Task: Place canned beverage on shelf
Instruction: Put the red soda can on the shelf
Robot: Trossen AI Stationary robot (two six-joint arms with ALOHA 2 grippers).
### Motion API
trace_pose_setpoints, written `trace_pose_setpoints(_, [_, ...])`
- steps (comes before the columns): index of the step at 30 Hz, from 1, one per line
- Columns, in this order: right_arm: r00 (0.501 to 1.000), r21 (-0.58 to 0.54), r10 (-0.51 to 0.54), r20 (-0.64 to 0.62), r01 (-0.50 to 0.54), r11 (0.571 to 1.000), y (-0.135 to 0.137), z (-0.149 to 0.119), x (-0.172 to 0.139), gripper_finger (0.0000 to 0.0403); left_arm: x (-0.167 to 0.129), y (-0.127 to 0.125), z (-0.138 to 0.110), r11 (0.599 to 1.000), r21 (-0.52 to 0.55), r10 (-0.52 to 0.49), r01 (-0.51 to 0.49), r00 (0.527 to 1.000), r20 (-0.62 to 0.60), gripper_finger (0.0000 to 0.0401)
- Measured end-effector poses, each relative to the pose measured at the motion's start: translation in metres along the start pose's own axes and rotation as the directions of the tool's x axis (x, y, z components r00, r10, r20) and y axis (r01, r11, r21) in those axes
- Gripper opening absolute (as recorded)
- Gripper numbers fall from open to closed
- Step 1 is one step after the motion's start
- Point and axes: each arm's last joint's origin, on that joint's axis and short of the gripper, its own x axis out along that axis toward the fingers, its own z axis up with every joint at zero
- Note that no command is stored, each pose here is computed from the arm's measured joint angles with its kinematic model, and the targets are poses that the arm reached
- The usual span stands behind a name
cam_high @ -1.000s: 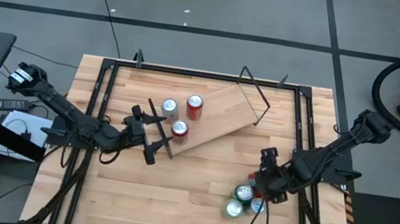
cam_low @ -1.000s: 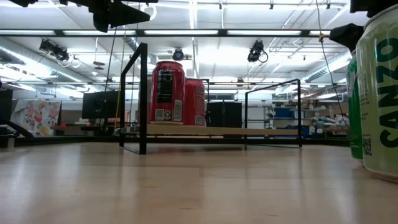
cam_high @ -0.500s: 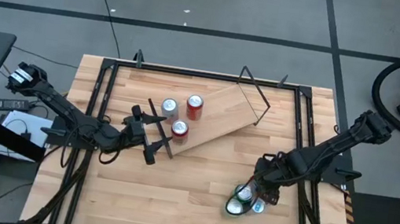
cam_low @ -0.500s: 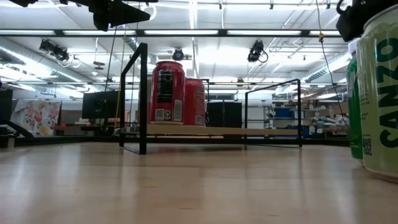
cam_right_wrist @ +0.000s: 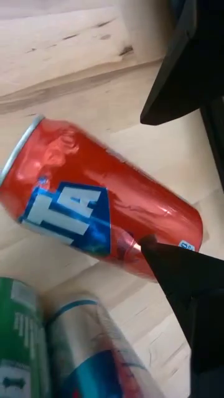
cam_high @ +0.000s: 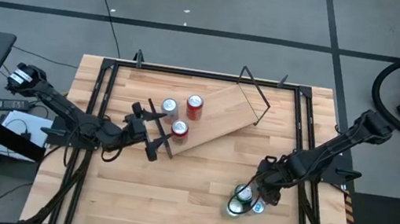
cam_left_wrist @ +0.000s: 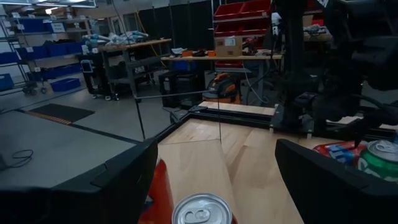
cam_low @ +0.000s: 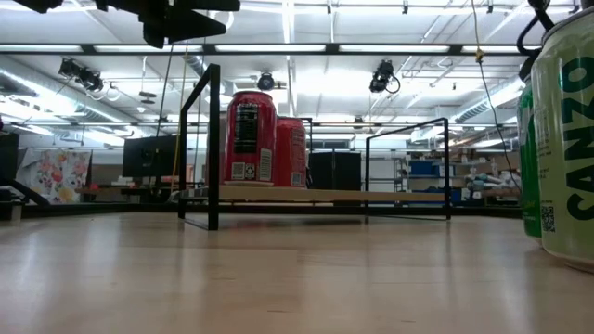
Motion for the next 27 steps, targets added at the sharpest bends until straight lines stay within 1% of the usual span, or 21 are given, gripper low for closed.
trace_pose_setpoints(6, [1.000,0.039,0.009,0.021,-0.010,0.999,-0.014,-0.005,0.001,0.0337,0.000,0.000,0.000,1.000,0.003,0.001,-0.001,1.000,-0.002,0.0336])
trace_pose_setpoints(9, [0.999,0.065,-0.004,0.036,0.002,0.998,-0.024,-0.009,-0.005,0.0337,-0.001,-0.001,0.000,1.000,0.002,-0.004,0.004,1.000,-0.002,0.0336])
trace_pose_setpoints(15, [0.988,0.086,0.088,0.123,-0.099,0.991,-0.032,-0.014,-0.026,0.0337,-0.001,-0.001,0.000,1.000,0.003,-0.004,0.004,1.000,-0.002,0.0336])
trace_pose_setpoints(17, [0.986,0.100,0.093,0.137,-0.107,0.989,-0.033,-0.014,-0.028,0.0337,-0.001,-0.001,0.000,1.000,0.003,-0.004,0.004,1.000,-0.002,0.0336])
trace_pose_setpoints(20, [0.989,0.117,0.036,0.146,-0.053,0.992,-0.034,-0.013,-0.023,0.0337,-0.001,-0.001,0.000,1.000,0.002,-0.004,0.004,1.000,-0.002,0.0336])
trace_pose_setpoints(22, [0.990,0.138,-0.036,0.135,0.017,0.990,-0.036,-0.013,-0.014,0.0337,-0.001,-0.001,0.000,1.000,0.001,-0.004,0.004,1.000,-0.002,0.0336])
trace_pose_setpoints(27, [0.986,0.199,-0.145,0.084,0.125,0.972,-0.046,-0.013,0.009,0.0337,-0.001,-0.001,0.000,1.000,0.000,-0.004,0.004,1.000,-0.002,0.0336])
